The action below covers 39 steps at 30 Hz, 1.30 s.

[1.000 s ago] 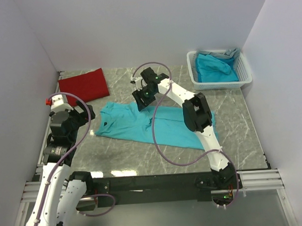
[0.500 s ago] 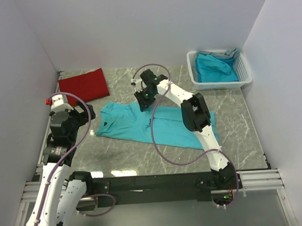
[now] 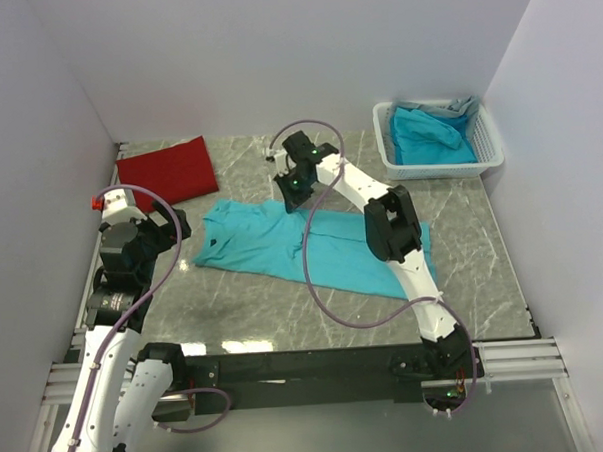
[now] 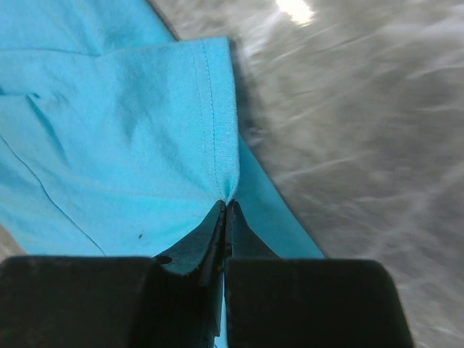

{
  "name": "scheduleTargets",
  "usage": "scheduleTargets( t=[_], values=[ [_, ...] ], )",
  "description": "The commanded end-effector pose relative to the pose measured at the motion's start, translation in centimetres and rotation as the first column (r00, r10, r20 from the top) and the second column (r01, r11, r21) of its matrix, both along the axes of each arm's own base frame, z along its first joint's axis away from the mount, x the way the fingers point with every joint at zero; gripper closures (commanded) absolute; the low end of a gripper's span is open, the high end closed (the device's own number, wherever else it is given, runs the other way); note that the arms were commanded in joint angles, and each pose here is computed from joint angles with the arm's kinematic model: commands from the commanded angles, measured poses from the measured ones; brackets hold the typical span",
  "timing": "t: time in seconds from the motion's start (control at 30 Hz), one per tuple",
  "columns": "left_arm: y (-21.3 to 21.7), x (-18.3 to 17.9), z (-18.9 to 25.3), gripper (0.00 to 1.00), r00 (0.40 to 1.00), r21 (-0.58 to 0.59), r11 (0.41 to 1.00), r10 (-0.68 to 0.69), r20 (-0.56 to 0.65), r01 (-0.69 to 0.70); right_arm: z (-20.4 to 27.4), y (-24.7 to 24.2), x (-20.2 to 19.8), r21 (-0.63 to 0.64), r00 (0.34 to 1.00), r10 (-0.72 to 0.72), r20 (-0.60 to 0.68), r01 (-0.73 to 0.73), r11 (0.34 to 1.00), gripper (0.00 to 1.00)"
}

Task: Fold and stack the t-shirts
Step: Fold the tshirt

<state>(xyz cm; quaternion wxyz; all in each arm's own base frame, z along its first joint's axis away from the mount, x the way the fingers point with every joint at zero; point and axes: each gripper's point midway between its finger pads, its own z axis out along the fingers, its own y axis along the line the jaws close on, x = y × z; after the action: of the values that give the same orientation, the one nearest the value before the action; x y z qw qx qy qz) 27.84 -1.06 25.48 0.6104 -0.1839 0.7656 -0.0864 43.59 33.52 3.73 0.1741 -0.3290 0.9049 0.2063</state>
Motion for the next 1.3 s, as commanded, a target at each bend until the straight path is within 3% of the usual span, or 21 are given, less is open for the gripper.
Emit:
scheduleTargets(
  t=[0.0, 0.27, 0.33, 0.37, 0.47, 0.8, 0.9, 1.07, 1.2, 1.27],
  values=[
    [-0.1, 0.4, 0.8, 0.02, 0.999, 0.011, 1.000, -0.012, 0.034, 0.012, 1.4, -2.5, 4.5, -0.002, 0.989, -0.122, 0.084, 0.123, 0.992, 1.00],
    [0.0, 0.4, 0.7, 0.02, 1.000, 0.011, 1.000, -0.006, 0.030, 0.005, 2.2, -7.5, 8.7, 0.000, 0.953, -0.274, 0.127, 0.276, 0.961, 1.00],
    [0.0, 0.4, 0.7, 0.02, 1.000, 0.011, 1.000, -0.004, 0.028, 0.004, 2.1, -7.5, 8.4, 0.024, 0.965, -0.243, 0.098, 0.242, 0.970, 0.99],
    [0.0, 0.4, 0.7, 0.02, 1.000, 0.011, 1.000, -0.004, 0.030, 0.004, 2.2, -7.5, 8.3, 0.039, 0.971, -0.223, 0.088, 0.221, 0.975, 0.85],
    [0.0, 0.5, 0.6, 0.02, 1.000, 0.012, 1.000, -0.004, 0.025, 0.004, 2.5, -6.7, 7.3, 0.071, 0.982, -0.179, 0.068, 0.174, 0.982, 0.62],
    [-1.5, 0.8, -0.1, 0.02, 0.997, -0.023, 0.997, -0.075, 0.006, 0.075, 6.6, -7.6, 7.7, 0.079, 0.967, -0.203, 0.154, 0.193, 0.978, 0.53],
    [-3.4, 1.4, -1.4, 0.02, 0.987, -0.094, 0.984, -0.155, -0.041, 0.151, 8.3, -8.5, 7.4, 0.086, 0.962, -0.194, 0.192, 0.180, 0.980, 0.51],
    [-7.3, 3.5, -4.2, 0.04, 0.961, -0.364, 0.909, -0.256, -0.100, 0.204, 11.8, -10.4, 5.6, 0.086, 0.950, -0.148, 0.275, 0.129, 0.988, 0.49],
    [-8.4, 6.2, -5.9, 0.05, 0.963, -0.514, 0.847, -0.236, -0.127, 0.140, 14.0, -10.9, 1.7, 0.075, 0.953, 0.001, 0.302, -0.025, 0.997, 0.49],
    [-8.6, 7.5, -8.2, 0.06, 0.957, -0.563, 0.824, -0.211, -0.200, 0.065, 14.6, -11.4, -1.6, 0.076, 0.953, 0.079, 0.291, -0.105, 0.992, 0.48]
  ],
)
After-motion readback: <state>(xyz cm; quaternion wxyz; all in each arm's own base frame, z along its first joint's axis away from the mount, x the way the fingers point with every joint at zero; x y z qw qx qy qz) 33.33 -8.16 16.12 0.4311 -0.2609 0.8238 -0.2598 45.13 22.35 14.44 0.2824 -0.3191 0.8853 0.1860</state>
